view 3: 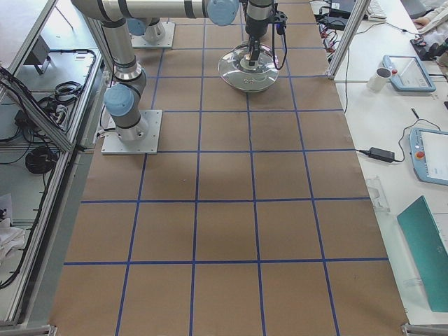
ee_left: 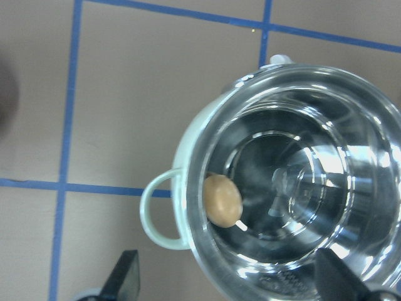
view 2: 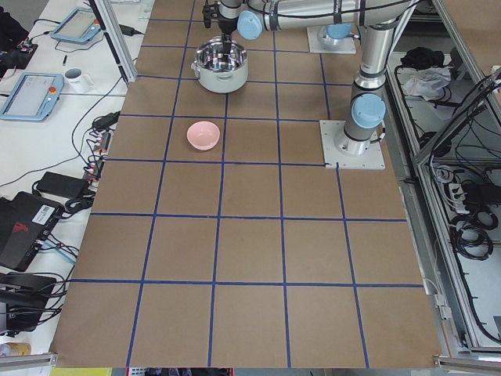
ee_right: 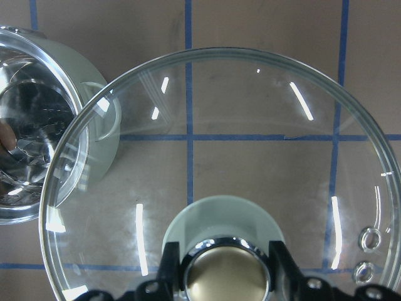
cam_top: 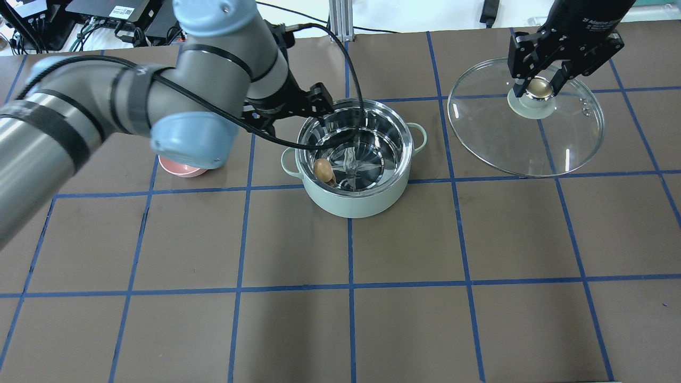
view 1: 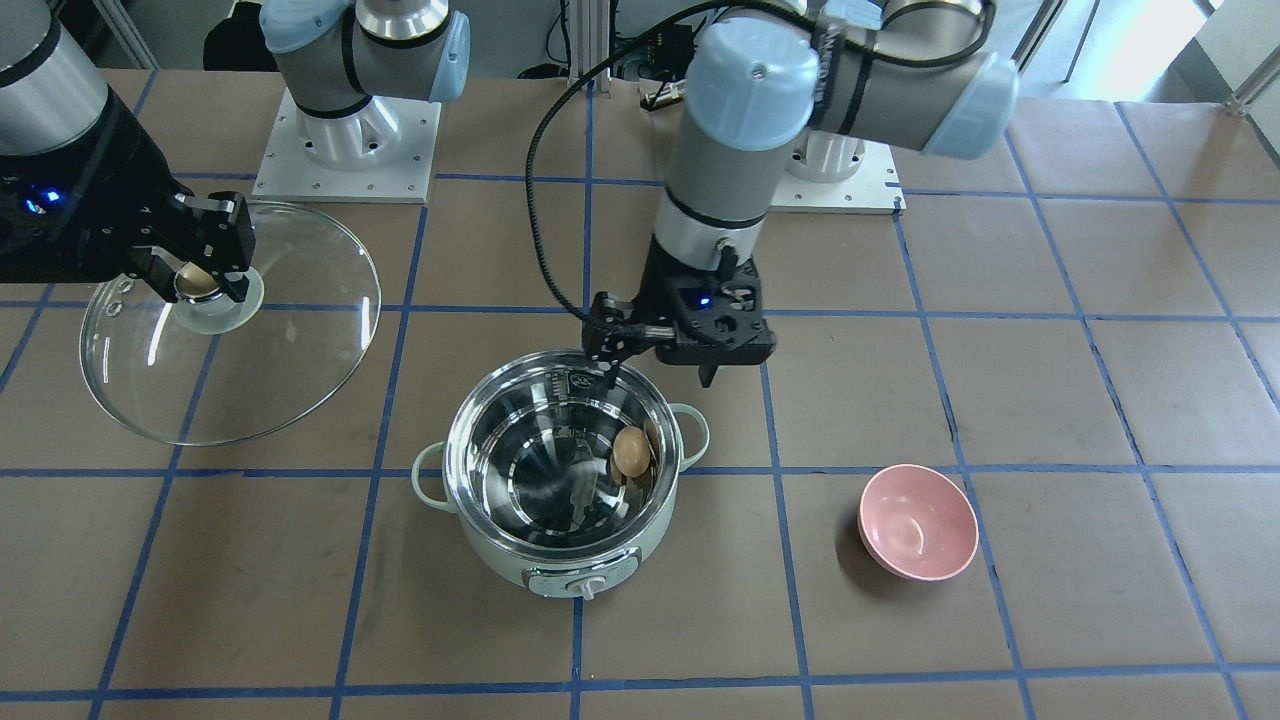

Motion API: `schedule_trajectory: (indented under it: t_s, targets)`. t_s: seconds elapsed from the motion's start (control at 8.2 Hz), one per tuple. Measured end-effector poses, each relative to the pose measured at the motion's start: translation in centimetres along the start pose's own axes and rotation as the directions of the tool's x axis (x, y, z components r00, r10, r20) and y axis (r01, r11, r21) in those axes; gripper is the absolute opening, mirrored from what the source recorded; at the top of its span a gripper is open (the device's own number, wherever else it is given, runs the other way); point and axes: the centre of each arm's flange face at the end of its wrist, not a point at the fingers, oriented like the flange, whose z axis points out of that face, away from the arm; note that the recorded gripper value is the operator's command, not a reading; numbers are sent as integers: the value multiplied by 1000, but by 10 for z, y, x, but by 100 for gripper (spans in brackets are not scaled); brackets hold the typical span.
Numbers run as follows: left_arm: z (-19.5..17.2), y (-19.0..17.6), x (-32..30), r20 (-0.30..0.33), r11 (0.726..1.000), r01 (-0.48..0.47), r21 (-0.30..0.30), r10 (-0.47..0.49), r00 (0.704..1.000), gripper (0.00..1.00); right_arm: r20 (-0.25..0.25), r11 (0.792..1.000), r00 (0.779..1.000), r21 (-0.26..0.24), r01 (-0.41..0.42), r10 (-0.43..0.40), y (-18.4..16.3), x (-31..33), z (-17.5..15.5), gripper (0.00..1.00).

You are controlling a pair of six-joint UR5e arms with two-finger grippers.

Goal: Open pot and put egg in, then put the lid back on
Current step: 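Withdraw the left gripper back above the pink bowl, then carry the glass lid with the right gripper back over the pot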

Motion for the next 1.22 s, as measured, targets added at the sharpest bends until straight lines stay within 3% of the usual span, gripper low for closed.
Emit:
schedule_trajectory:
  t_s: [0.24, 0.49, 0.85, 1.22]
  targets:
    - [-60, -7, -67, 31, 998, 7, -60, -5, 1000, 100, 6, 1000, 1000, 9, -1, 0, -1, -7, 1, 0]
    - [-113, -2, -108, 113, 991, 26, -133, -11, 994, 100, 13, 999, 1000, 42, -3, 2, -6, -44, 6, 0]
    - [-132, 6, -113, 136, 984, 5, -176, 19, 991, 100, 15, 996, 999, 90, 26, -28, -16, -139, 37, 0]
    - [-137, 11, -113, 135, 984, 3, -181, 22, 991, 100, 23, 995, 997, 72, 75, -77, -20, -213, 83, 0]
